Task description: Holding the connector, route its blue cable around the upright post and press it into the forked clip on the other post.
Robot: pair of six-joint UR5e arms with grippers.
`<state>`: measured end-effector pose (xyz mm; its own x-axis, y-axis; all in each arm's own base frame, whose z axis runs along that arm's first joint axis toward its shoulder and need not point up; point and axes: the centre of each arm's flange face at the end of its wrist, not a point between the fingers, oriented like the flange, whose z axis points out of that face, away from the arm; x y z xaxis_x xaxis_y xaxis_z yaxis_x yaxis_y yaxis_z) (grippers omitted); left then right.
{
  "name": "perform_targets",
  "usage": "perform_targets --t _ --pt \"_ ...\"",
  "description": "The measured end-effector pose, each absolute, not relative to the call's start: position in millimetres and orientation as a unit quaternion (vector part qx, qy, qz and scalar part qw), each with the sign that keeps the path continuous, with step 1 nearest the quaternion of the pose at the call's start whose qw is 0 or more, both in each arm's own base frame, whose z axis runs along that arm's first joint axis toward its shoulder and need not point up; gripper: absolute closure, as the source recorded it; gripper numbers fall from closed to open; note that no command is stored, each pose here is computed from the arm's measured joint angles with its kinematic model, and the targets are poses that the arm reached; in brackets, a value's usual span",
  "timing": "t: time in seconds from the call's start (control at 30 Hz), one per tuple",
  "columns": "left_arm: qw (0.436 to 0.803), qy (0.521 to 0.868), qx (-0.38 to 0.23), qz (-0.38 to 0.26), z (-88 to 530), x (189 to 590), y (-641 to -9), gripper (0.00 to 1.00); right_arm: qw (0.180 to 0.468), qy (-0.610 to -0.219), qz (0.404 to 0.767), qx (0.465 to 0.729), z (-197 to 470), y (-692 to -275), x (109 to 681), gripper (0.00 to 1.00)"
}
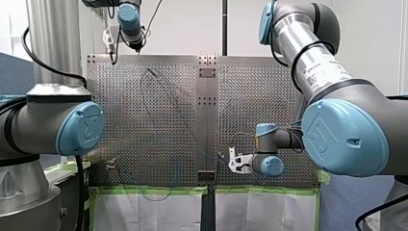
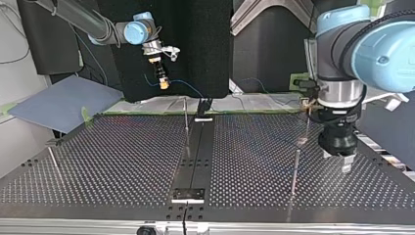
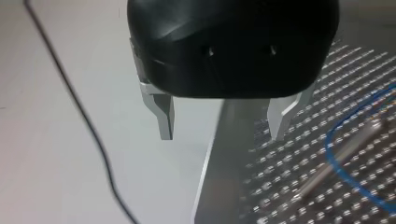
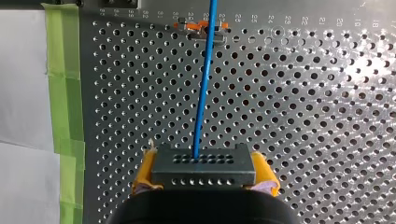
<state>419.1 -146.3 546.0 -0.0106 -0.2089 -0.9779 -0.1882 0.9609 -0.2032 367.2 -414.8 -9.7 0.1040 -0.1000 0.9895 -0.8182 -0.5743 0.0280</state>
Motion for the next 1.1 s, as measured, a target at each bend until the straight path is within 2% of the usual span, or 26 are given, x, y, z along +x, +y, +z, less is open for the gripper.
perform_targets --t 0.33,0.57,1.1 --pt "0.644 0.76 -0.085 0.025 529 412 -152 0.02 0.31 -0.342 0.578 0.673 -10 -415 367 1.0" --pt "0.612 0.786 -0.081 0.04 520 407 -150 0.02 0.31 -0.342 0.578 0.673 -10 -415 367 1.0" --pt "0.602 0.79 -0.098 0.056 517 404 -146 0.02 0.308 -0.341 0.578 0.674 -10 -413 369 1.0"
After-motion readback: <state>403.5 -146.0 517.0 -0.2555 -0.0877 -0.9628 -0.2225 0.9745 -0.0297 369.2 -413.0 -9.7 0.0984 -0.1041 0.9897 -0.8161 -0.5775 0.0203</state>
